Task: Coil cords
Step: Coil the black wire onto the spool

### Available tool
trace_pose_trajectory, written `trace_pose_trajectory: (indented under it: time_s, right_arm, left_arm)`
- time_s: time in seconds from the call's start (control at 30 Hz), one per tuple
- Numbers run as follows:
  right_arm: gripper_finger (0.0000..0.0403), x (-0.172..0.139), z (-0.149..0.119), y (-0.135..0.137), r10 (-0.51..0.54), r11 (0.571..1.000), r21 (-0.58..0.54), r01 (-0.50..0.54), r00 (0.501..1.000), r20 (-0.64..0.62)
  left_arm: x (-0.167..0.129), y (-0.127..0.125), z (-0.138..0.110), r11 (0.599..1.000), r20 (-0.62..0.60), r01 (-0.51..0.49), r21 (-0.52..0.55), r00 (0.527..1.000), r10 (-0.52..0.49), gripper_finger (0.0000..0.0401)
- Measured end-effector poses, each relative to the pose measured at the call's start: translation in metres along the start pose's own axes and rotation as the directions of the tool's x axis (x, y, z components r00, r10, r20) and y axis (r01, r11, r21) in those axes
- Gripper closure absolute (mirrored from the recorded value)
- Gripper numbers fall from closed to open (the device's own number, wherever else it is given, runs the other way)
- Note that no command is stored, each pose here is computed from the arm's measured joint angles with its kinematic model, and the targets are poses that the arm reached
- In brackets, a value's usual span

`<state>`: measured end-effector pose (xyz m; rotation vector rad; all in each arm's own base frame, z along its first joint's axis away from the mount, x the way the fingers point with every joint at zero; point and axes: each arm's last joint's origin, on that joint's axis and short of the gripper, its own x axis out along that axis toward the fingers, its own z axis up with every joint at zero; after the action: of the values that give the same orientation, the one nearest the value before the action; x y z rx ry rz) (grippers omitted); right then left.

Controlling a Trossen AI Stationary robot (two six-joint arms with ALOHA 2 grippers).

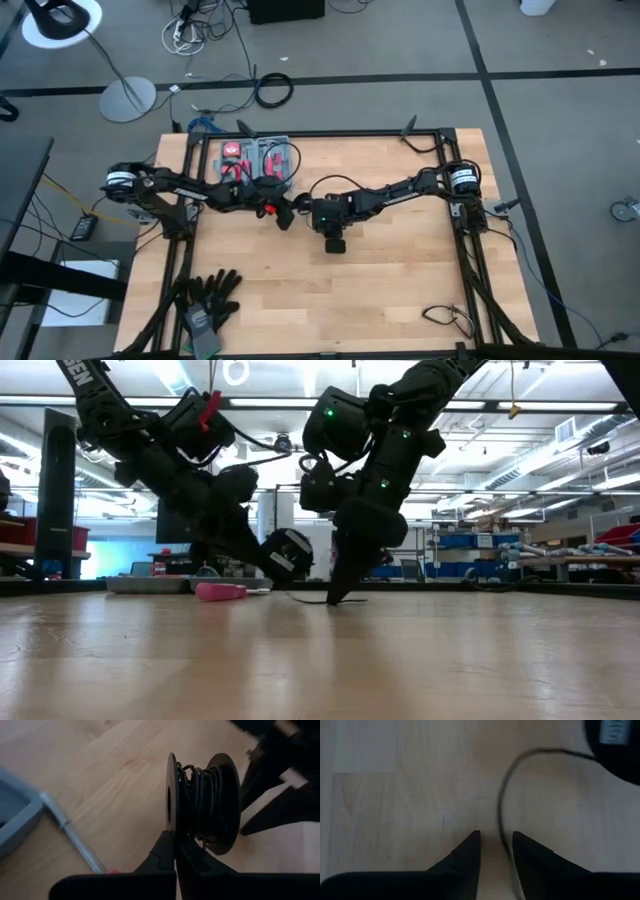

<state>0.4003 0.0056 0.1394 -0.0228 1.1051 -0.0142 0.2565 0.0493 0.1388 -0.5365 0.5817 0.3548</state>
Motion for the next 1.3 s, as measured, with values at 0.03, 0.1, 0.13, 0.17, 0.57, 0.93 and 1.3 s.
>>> trace_pose_trajectory:
  time_s: [0.03, 0.1, 0.13, 0.17, 0.57, 0.93, 1.3]
  right_arm:
    - [0.0294, 0.002, -0.001, 0.0, -0.001, 1.0, -0.002, 0.001, 1.0, -0.006]
    - [0.0307, 0.002, -0.001, 0.0, -0.004, 1.0, -0.005, 0.004, 1.0, -0.008]
    - [0.0314, 0.004, -0.001, 0.0, -0.004, 1.0, -0.005, 0.004, 1.0, -0.012]
    - [0.032, 0.006, -0.002, 0.0, -0.005, 1.0, -0.005, 0.004, 1.0, -0.019]
    - [0.0401, 0.0, -0.006, -0.001, -0.045, 0.999, -0.019, 0.044, 0.997, -0.061]
    - [0.0402, -0.014, 0.016, -0.003, -0.062, 0.997, -0.027, 0.067, 0.985, 0.161]
    - [0.0403, -0.046, 0.037, -0.025, -0.205, 0.978, 0.033, 0.207, 0.912, 0.355]
  left_arm:
    - [0.0, -0.001, 0.002, 1.0, 0.003, 0.01, 0.003, 1.0, -0.01, 0.04]
    - [0.0, -0.004, 0.006, 1.0, 0.008, 0.017, 0.02, 1.0, -0.017, 0.04]
    - [0.0, -0.005, 0.008, 1.0, 0.008, 0.017, 0.024, 1.0, -0.017, 0.04]
    - [0.001, -0.006, 0.01, 0.999, 0.008, 0.018, 0.028, 1.0, -0.018, 0.04]
    - [0.001, -0.007, 0.012, 0.999, -0.013, 0.007, 0.05, 1.0, -0.006, 0.04]
    - [0.001, -0.006, 0.01, 0.999, -0.031, -0.013, 0.048, 0.999, 0.014, 0.04]
    - [0.0, -0.004, 0.003, 0.998, -0.098, -0.039, 0.051, 0.994, 0.044, 0.04]
